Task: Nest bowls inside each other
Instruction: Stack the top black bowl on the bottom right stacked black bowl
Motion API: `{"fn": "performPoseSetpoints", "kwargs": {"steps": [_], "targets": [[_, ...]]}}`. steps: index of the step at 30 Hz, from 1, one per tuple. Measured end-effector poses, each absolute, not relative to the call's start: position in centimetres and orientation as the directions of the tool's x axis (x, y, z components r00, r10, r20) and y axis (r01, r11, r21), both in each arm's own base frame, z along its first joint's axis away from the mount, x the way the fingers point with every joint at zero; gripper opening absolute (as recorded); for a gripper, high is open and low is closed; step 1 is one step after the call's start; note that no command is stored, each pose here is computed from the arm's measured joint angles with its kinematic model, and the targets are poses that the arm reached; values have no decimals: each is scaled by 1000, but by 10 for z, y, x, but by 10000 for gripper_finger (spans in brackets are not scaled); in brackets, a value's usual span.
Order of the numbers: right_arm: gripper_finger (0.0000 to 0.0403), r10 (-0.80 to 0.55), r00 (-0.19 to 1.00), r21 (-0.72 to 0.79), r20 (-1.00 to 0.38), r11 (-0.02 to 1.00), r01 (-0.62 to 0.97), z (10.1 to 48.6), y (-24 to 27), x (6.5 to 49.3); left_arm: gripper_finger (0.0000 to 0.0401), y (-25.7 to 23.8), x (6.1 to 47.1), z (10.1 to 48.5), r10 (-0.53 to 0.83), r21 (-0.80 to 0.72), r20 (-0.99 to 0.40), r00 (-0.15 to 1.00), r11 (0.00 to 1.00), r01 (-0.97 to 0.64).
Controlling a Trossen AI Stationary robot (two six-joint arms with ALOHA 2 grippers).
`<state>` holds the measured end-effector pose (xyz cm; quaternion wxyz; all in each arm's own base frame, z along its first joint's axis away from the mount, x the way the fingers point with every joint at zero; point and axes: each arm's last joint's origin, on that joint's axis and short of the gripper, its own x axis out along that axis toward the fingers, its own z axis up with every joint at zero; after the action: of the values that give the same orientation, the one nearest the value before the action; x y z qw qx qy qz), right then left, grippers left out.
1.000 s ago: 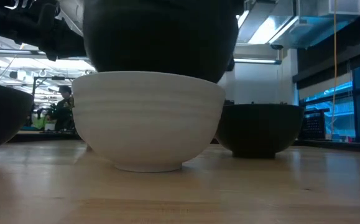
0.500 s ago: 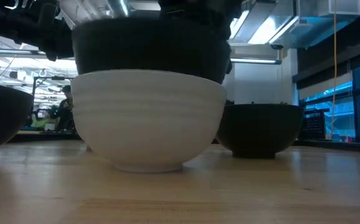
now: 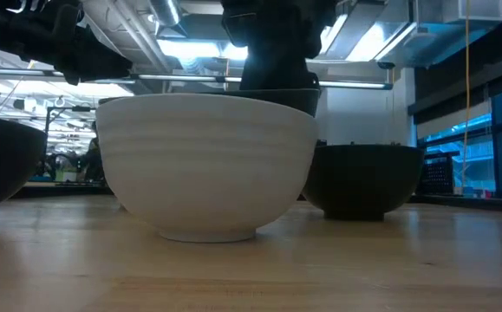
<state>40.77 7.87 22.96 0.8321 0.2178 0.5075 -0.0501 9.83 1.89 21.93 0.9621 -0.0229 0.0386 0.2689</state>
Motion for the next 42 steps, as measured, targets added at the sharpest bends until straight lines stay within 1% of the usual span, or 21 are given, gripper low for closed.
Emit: {"fn": "performPoseSetpoints", "kwargs": {"steps": [6,12,15,18,21,24,26,33,37,42], "targets": [[130,89,487,253,-869,925,283,234,76,409,183,19,98,219,516,-24,-87,852,854,-519],[132,83,520,239,-850,941,241,252,74,414,183,19,98,219,516,-26,-87,852,854,-519],[133,69,513,220,-856,946,238,260,70,414,183,19,98,219,516,-26,-87,852,854,-519],[133,-8,484,146,-875,949,279,272,64,411,183,19,98,219,516,-26,-87,852,854,-519],[133,-88,412,36,-907,958,285,275,58,403,183,19,98,219,516,-26,-87,852,854,-519],[133,-226,413,-85,-882,940,332,283,53,397,183,19,98,219,516,-26,-87,852,854,-519],[133,-290,414,-136,-863,922,362,290,50,389,183,19,98,219,516,-26,-86,852,854,-520],[133,-335,431,-151,-838,901,408,307,39,361,183,19,98,219,516,-25,-86,852,854,-519],[133,-340,430,-142,-836,892,429,302,31,339,183,19,98,219,516,-22,-86,853,855,-519],[133,-308,486,-46,-818,877,478,291,23,305,183,19,98,219,516,-22,-85,853,854,-519]]}}
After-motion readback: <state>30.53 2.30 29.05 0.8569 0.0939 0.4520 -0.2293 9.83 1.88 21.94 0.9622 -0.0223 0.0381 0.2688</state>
